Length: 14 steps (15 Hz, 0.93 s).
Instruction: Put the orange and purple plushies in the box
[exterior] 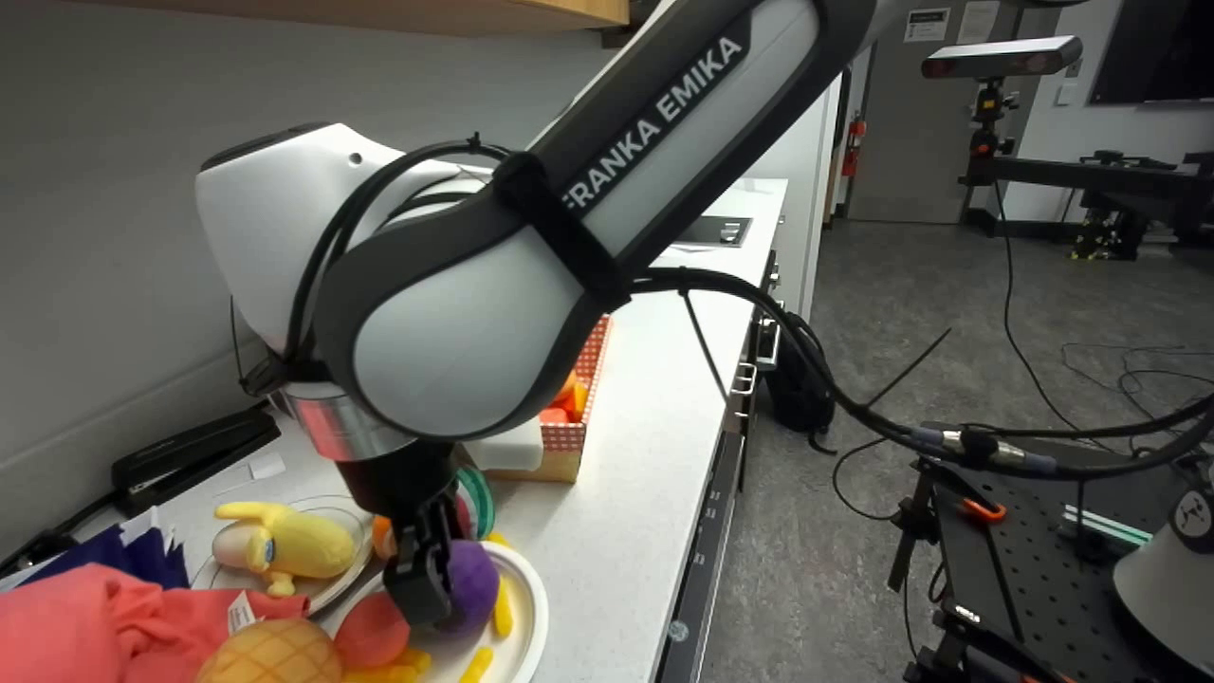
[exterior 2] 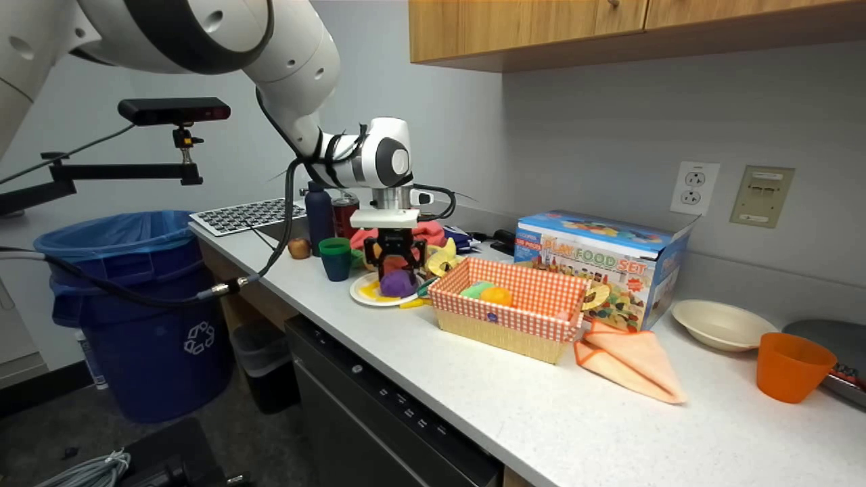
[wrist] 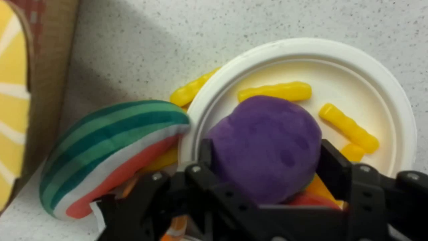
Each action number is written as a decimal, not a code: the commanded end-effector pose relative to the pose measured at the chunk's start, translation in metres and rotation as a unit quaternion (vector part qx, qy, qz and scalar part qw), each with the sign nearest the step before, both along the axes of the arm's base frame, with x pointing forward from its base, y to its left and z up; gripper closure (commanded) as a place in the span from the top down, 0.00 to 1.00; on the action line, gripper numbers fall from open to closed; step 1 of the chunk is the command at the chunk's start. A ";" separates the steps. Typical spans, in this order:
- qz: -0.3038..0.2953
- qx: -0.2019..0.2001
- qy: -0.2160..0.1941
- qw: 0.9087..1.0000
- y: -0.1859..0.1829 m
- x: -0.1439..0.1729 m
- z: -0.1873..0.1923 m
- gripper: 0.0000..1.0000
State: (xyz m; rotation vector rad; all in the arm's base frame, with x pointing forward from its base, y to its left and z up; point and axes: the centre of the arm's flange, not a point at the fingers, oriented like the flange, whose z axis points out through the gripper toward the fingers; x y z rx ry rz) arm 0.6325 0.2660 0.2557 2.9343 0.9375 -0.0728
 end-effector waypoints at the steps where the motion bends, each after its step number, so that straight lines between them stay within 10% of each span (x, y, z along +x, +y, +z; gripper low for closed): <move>1: 0.004 -0.009 -0.001 1.000 0.006 0.008 0.003 0.45; 7: 0.001 -0.018 -0.022 1.000 0.012 0.007 0.051 0.05; 14: -0.017 -0.062 -0.065 0.996 -0.004 -0.014 0.152 0.04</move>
